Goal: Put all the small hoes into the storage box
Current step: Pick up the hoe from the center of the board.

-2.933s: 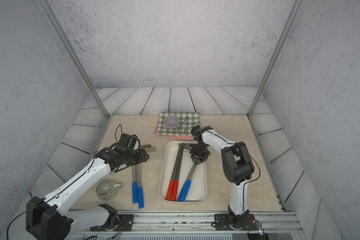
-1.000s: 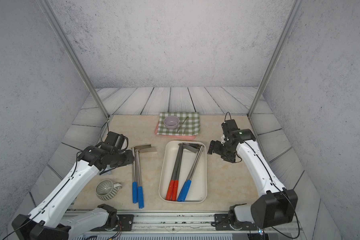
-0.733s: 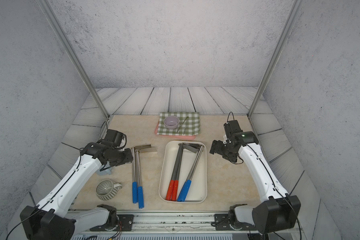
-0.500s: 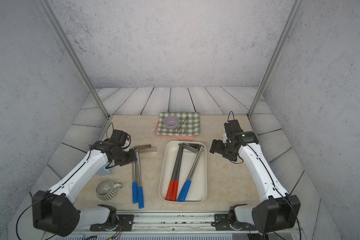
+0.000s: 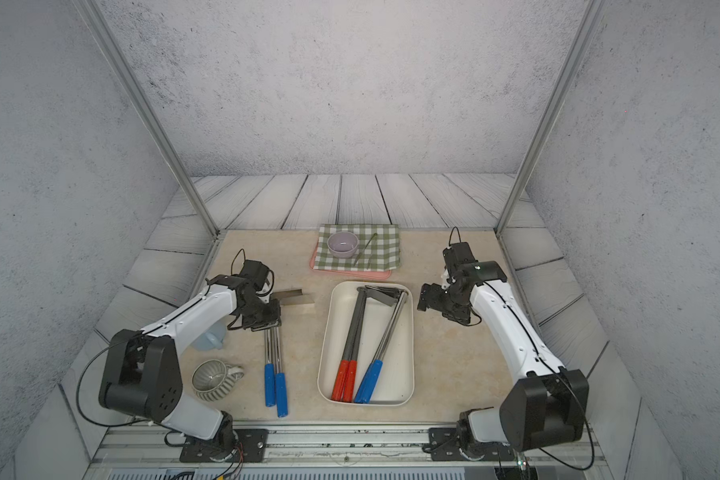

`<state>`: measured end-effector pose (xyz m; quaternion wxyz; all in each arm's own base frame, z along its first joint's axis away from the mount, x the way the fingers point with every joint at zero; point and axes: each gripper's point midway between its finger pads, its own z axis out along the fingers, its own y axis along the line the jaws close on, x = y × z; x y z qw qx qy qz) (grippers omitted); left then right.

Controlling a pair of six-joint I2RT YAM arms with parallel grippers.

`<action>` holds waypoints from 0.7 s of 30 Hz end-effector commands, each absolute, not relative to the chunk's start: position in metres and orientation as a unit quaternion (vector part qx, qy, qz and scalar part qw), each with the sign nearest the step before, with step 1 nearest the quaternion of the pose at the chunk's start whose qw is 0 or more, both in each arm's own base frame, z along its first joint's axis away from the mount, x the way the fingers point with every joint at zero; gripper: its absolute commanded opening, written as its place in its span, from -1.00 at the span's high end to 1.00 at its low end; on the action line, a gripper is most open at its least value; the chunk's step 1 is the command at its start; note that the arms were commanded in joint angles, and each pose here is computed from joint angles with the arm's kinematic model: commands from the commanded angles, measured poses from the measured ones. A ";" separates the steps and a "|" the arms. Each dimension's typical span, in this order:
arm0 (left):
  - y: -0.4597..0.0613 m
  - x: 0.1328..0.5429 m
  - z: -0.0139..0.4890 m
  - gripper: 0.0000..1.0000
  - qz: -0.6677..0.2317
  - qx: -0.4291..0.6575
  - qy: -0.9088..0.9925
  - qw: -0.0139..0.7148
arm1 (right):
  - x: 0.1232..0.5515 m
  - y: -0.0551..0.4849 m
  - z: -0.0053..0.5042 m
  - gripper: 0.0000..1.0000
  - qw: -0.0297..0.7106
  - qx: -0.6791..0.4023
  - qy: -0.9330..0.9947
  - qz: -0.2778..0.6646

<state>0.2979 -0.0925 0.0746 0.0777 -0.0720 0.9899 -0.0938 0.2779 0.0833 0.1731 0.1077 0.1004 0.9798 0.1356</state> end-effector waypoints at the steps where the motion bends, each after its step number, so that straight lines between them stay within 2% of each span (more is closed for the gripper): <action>1: -0.085 0.301 0.066 0.31 -0.087 -0.077 0.991 0.070 | 0.279 0.085 0.168 -0.81 0.101 0.093 0.981 0.140; 21: -0.089 0.310 0.029 0.32 -0.084 -0.082 0.993 0.023 | 0.278 0.083 0.158 -0.81 0.090 0.084 0.983 0.134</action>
